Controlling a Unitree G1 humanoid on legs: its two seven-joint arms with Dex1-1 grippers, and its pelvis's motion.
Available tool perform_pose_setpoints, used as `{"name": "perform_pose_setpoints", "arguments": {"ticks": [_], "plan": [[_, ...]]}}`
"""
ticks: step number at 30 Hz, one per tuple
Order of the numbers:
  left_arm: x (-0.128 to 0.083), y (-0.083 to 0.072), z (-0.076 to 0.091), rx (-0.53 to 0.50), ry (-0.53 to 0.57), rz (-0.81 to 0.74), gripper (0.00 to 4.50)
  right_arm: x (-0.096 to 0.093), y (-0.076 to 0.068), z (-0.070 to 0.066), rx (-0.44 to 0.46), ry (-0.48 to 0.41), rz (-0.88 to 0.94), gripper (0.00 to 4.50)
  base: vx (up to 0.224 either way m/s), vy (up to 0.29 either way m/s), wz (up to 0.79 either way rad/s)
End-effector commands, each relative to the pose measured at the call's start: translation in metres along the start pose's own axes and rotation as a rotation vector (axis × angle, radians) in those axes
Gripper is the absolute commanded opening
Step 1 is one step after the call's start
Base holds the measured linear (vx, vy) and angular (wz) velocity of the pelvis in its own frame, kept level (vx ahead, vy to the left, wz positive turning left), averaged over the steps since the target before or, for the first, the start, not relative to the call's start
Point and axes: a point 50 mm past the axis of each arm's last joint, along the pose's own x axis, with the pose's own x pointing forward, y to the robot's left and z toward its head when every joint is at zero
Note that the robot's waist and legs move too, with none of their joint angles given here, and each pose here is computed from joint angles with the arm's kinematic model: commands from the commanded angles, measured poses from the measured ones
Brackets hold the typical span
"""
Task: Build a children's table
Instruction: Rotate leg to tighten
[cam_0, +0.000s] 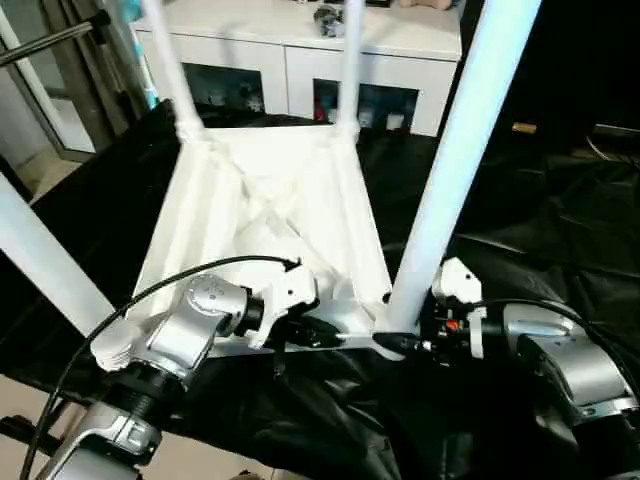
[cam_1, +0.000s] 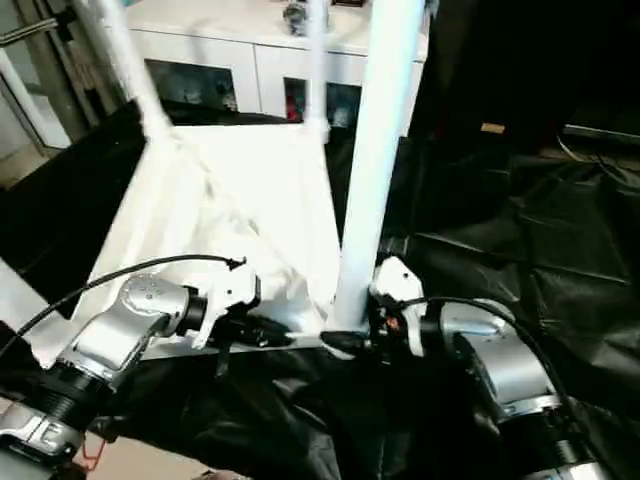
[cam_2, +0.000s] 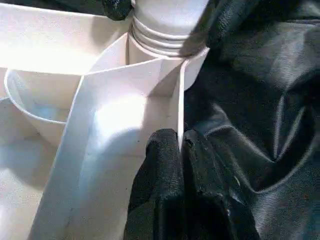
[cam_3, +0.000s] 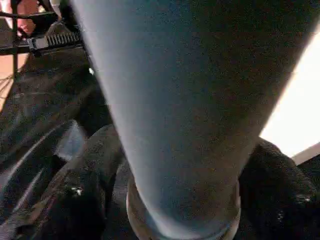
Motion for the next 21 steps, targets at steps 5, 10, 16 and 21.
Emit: {"name": "perform_pose_setpoints", "arguments": {"ticks": [5, 10, 16, 21], "plan": [[0.007, -0.002, 0.005, 0.003, -0.044, -0.011, 0.0, 0.016, 0.021, 0.0, 0.023, -0.028, 0.148, 2.74, 0.0, 0.0, 0.0], [0.011, 0.005, 0.009, -0.015, -0.059, 0.066, 0.0, 0.021, 0.026, -0.004, 0.07, -0.054, 0.105, 2.49, 0.0, 0.0, 0.0], [0.03, 0.016, 0.022, -0.071, -0.095, 0.218, 0.0, 0.041, -0.004, -0.017, 0.197, -0.076, -0.334, 2.46, -0.009, 0.0, -0.01], [0.044, 0.021, 0.033, -0.1, -0.114, 0.3, 0.0, 0.06, -0.01, -0.014, 0.282, -0.088, -0.457, 2.46, -0.011, 0.0, -0.01]]}}
